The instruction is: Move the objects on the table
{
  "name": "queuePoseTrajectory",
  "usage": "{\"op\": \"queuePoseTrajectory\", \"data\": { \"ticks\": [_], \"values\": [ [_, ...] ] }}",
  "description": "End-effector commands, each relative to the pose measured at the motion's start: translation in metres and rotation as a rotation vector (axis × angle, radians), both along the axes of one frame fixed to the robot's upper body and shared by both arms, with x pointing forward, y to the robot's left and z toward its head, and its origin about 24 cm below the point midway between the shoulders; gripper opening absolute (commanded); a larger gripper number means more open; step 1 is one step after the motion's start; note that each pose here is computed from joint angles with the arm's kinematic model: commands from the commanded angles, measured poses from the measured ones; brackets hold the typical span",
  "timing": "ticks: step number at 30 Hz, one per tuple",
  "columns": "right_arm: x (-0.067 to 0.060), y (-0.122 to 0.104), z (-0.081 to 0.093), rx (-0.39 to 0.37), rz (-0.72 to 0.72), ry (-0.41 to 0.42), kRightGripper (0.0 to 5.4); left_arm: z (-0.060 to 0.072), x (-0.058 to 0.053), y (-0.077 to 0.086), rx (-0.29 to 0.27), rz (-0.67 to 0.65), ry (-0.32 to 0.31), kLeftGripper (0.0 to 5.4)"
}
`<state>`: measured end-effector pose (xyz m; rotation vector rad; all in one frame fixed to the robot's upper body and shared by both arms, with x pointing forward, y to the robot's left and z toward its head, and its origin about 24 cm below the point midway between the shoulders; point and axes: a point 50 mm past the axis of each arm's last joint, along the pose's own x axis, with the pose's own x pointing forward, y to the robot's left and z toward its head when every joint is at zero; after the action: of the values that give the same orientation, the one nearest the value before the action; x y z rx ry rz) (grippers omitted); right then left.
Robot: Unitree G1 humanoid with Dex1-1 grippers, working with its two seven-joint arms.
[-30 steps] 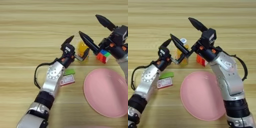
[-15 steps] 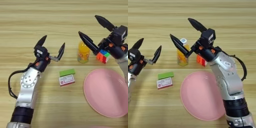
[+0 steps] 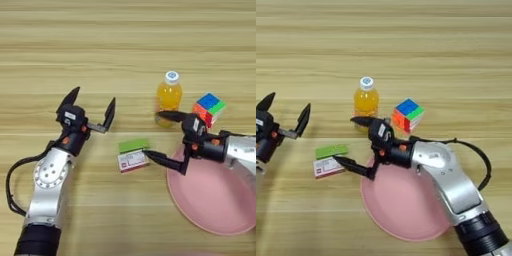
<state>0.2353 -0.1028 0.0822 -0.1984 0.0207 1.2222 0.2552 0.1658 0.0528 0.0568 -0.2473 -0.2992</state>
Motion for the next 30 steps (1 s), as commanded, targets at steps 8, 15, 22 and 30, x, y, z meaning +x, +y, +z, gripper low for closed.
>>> {"op": "queuePoseTrajectory", "data": {
  "ticks": [8,15,22,30],
  "values": [
    [0.011,0.006,0.003,-0.079,0.03,-0.007,5.4,-0.008,0.006,0.006,-0.057,0.065,0.012,5.29],
    [0.013,0.008,0.011,-0.119,0.066,-0.006,5.4,-0.014,0.011,0.008,-0.124,0.092,0.027,5.29],
    [0.011,0.006,0.036,-0.075,0.091,-0.057,5.4,-0.016,0.01,0.007,-0.156,0.094,0.017,5.29],
    [0.005,-0.026,0.046,-0.12,0.127,-0.053,5.4,-0.015,0.01,0.007,-0.16,0.092,0.004,5.29]
  ]
}}
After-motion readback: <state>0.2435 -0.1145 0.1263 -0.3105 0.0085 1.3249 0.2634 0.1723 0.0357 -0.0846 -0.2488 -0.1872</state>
